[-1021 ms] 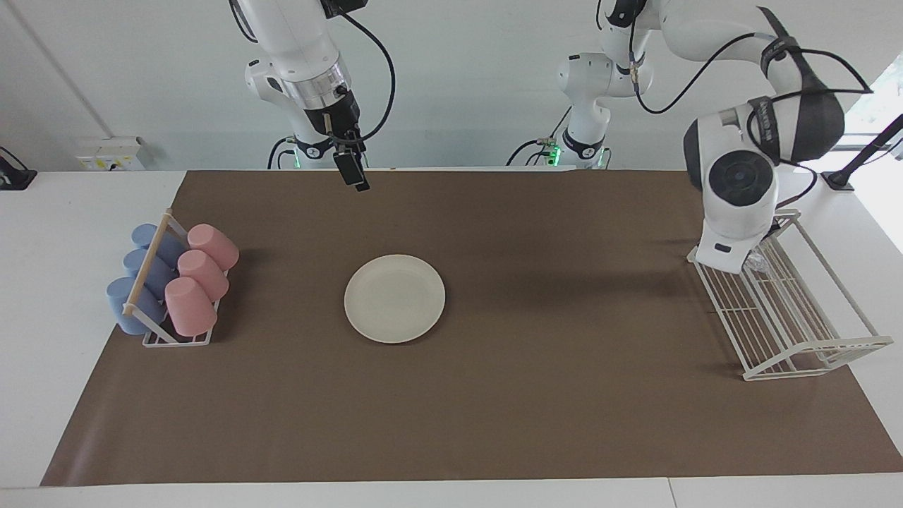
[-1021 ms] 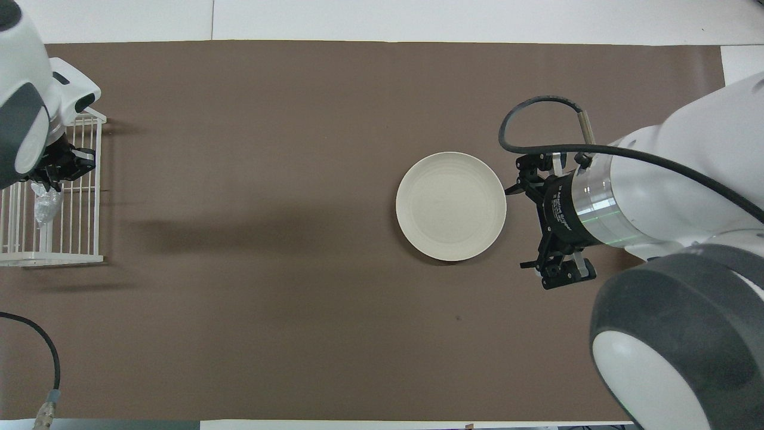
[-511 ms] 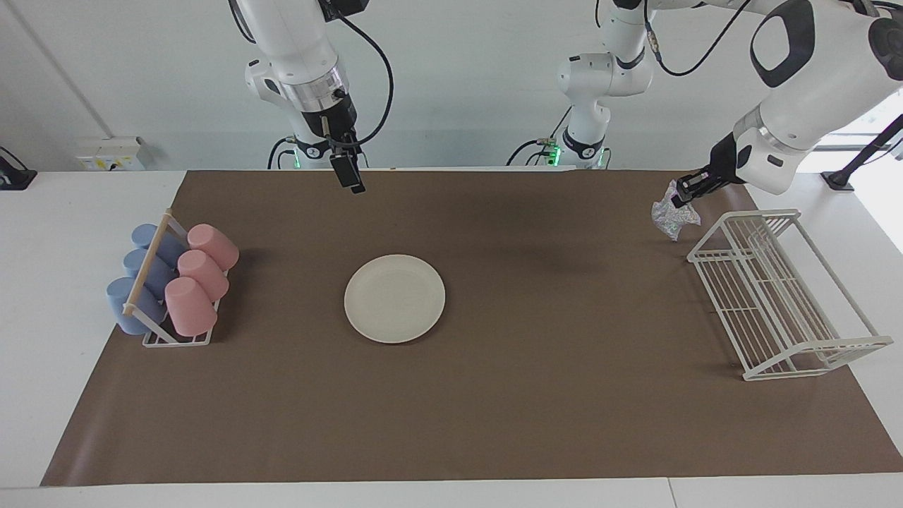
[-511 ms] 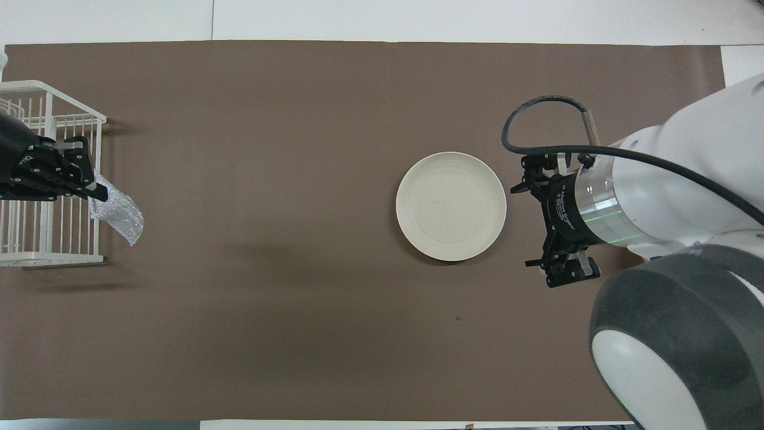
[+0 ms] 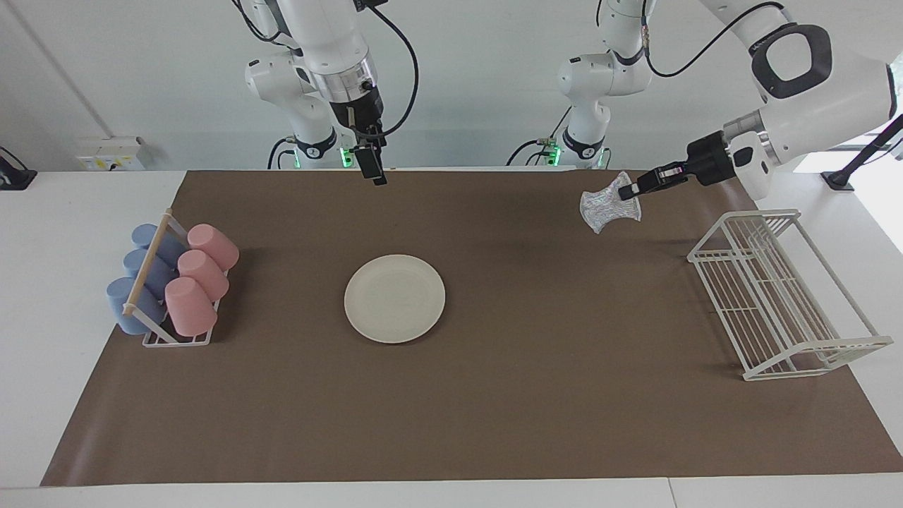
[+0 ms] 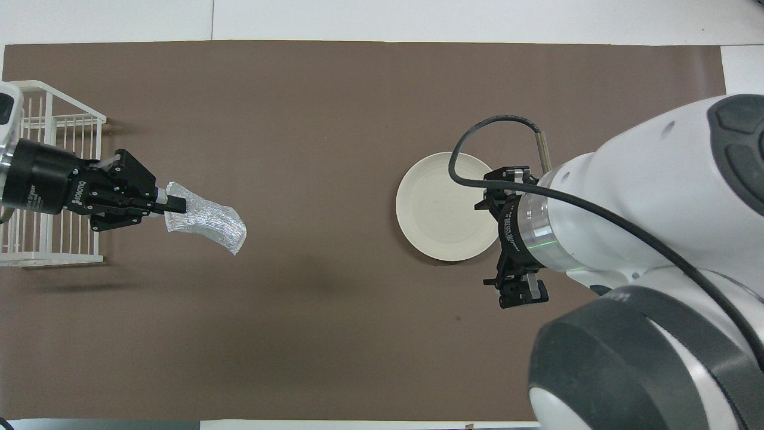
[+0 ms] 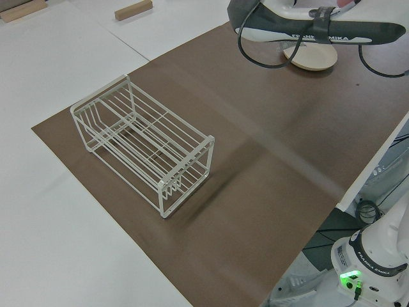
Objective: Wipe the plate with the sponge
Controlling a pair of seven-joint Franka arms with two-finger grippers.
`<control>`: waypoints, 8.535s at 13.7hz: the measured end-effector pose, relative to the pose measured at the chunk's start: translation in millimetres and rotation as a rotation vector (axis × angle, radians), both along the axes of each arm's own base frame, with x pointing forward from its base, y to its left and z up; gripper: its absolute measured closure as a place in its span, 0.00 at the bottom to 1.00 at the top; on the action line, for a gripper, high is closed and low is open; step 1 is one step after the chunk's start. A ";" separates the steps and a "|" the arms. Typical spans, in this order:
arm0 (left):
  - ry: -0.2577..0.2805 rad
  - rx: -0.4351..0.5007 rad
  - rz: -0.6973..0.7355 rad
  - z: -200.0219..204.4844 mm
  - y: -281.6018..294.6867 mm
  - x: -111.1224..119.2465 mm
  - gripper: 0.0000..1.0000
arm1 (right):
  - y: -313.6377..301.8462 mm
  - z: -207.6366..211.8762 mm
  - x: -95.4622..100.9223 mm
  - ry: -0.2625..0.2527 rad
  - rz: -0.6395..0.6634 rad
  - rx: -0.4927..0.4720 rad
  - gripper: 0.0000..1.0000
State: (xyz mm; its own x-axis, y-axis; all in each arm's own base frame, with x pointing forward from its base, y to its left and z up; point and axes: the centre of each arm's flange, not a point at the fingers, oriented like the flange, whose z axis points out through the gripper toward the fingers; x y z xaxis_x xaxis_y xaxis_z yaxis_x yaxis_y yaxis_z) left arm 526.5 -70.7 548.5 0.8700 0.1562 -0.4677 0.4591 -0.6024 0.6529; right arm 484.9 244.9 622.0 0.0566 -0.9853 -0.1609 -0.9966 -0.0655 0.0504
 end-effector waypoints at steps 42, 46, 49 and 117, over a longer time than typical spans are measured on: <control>-0.298 -0.610 -0.098 -95.9 -120.2 -117.1 0.96 | 126.5 -32.9 -67.7 -0.058 -0.030 0.121 0.00; -0.295 -0.607 -0.108 -96.4 -117.8 -117.6 0.96 | 126.3 -41.8 -68.6 -0.048 -0.031 0.113 0.00; -0.294 -0.603 -0.115 -97.0 -117.5 -118.1 0.96 | 129.2 -49.1 -67.7 -0.066 -0.041 0.136 0.02; -0.275 0.543 -0.485 -64.2 43.4 -69.4 0.00 | -29.0 -333.3 38.7 -0.408 0.530 0.054 0.92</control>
State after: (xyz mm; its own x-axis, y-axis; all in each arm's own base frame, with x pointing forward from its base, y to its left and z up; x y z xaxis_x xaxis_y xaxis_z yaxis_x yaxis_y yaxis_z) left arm 457.1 -27.3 484.3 0.9732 -0.1264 -0.1920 -0.0736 -0.9626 0.2607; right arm 523.6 216.0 288.7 0.5975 -0.7986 -0.0725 -0.7673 -0.5433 -0.3406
